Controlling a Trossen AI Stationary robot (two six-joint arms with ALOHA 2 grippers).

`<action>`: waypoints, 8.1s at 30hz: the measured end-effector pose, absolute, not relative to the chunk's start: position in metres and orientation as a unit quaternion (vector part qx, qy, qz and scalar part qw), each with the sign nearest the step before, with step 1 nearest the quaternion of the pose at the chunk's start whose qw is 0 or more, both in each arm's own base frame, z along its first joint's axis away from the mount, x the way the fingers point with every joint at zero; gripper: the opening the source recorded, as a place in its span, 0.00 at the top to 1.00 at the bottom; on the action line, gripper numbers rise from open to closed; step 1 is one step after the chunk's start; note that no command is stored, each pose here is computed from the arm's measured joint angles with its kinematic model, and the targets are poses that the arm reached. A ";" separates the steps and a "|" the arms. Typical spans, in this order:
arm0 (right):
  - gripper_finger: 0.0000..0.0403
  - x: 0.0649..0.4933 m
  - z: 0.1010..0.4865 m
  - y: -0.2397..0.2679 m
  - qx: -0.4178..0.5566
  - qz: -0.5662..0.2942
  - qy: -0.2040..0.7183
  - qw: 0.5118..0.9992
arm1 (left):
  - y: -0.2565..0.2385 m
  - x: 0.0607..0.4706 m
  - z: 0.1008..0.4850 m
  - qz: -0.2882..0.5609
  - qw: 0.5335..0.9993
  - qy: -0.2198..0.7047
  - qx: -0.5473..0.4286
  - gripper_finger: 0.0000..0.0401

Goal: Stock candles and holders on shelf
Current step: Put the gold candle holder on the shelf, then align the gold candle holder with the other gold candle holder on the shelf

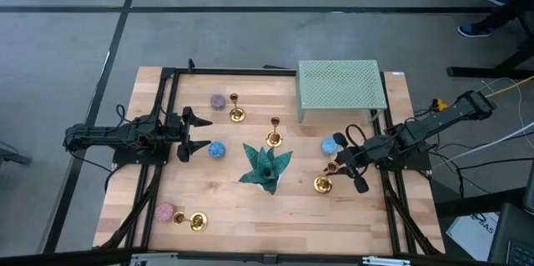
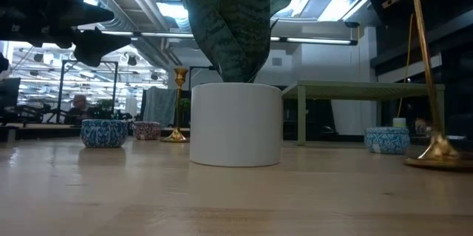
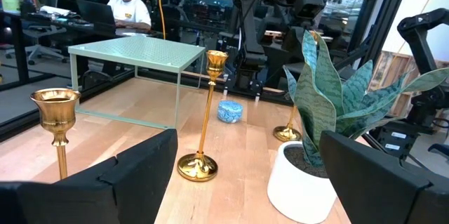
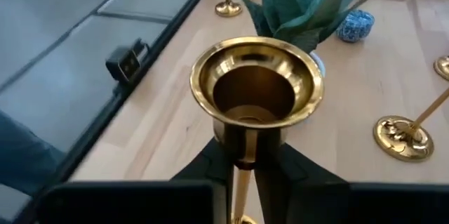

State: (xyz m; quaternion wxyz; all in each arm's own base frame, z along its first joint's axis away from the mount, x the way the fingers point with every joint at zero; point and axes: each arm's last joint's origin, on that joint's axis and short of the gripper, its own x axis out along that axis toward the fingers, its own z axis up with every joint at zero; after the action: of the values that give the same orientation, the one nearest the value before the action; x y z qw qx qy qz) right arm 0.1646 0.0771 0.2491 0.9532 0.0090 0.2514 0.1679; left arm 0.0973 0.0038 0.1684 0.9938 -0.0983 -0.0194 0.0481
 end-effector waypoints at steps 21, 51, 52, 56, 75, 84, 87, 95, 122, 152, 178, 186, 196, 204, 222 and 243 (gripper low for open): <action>0.89 0.169 0.399 0.011 0.013 -0.019 0.088 0.996 | 0.004 0.097 0.168 0.048 0.994 -0.019 -0.098 0.14; 0.88 0.132 0.425 -0.134 -0.044 -0.332 0.168 0.927 | 0.004 0.097 0.168 0.048 0.994 -0.019 -0.098 0.14; 0.88 0.127 0.422 -0.137 -0.030 -0.348 0.171 0.921 | 0.004 0.097 0.168 0.048 0.994 -0.020 -0.098 0.14; 0.88 0.114 0.408 -0.149 0.018 -0.395 0.185 0.900 | 0.004 0.097 0.168 0.048 0.994 -0.019 -0.098 0.14; 0.88 0.102 0.383 -0.168 0.079 -0.526 0.178 0.828 | 0.004 0.097 0.168 0.048 0.994 -0.020 -0.098 0.14; 0.88 0.107 0.388 -0.170 0.061 -0.481 0.152 0.861 | 0.004 0.097 0.169 0.048 0.994 -0.020 -0.098 0.14; 0.88 0.113 0.388 -0.172 0.062 -0.458 0.148 0.875 | 0.004 0.097 0.168 0.048 0.994 -0.019 -0.098 0.14; 0.88 0.149 0.377 -0.185 0.069 -0.376 0.139 0.914 | 0.004 0.097 0.168 0.048 0.994 -0.020 -0.098 0.14; 0.88 0.196 0.358 -0.199 0.053 -0.313 0.136 0.938 | 0.004 0.097 0.169 0.048 0.994 -0.020 -0.098 0.14; 0.58 0.191 0.363 -0.194 0.043 -0.289 0.135 0.947 | 0.004 0.097 0.168 0.048 0.994 -0.020 -0.098 0.14; 0.57 0.166 0.376 -0.145 0.068 -0.220 0.176 0.957 | 0.004 0.097 0.168 0.048 0.994 -0.020 -0.098 0.14; 0.57 0.177 0.376 -0.128 0.009 -0.125 0.184 0.975 | 0.004 0.097 0.168 0.048 0.994 -0.019 -0.098 0.14; 0.57 0.192 0.370 -0.119 -0.030 -0.079 0.201 0.976 | 0.004 0.097 0.169 0.048 0.994 -0.020 -0.098 0.14; 0.57 0.214 0.356 -0.114 -0.013 -0.017 0.223 0.975 | 0.004 0.097 0.168 0.048 0.994 -0.019 -0.098 0.14; 0.63 0.278 0.302 -0.076 0.061 0.059 0.337 0.938 | 0.004 0.097 0.168 0.048 0.994 -0.019 -0.098 0.14; 0.63 0.351 0.216 -0.058 0.058 0.008 0.403 0.913 | 0.004 0.097 0.168 0.048 0.994 -0.019 -0.098 0.14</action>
State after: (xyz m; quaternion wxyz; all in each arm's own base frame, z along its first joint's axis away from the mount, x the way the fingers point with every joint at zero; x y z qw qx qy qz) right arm 0.3512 -0.0581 0.2157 0.9132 0.0582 0.4033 0.0077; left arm 0.0973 0.0039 0.1684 0.9938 -0.0982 -0.0195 0.0484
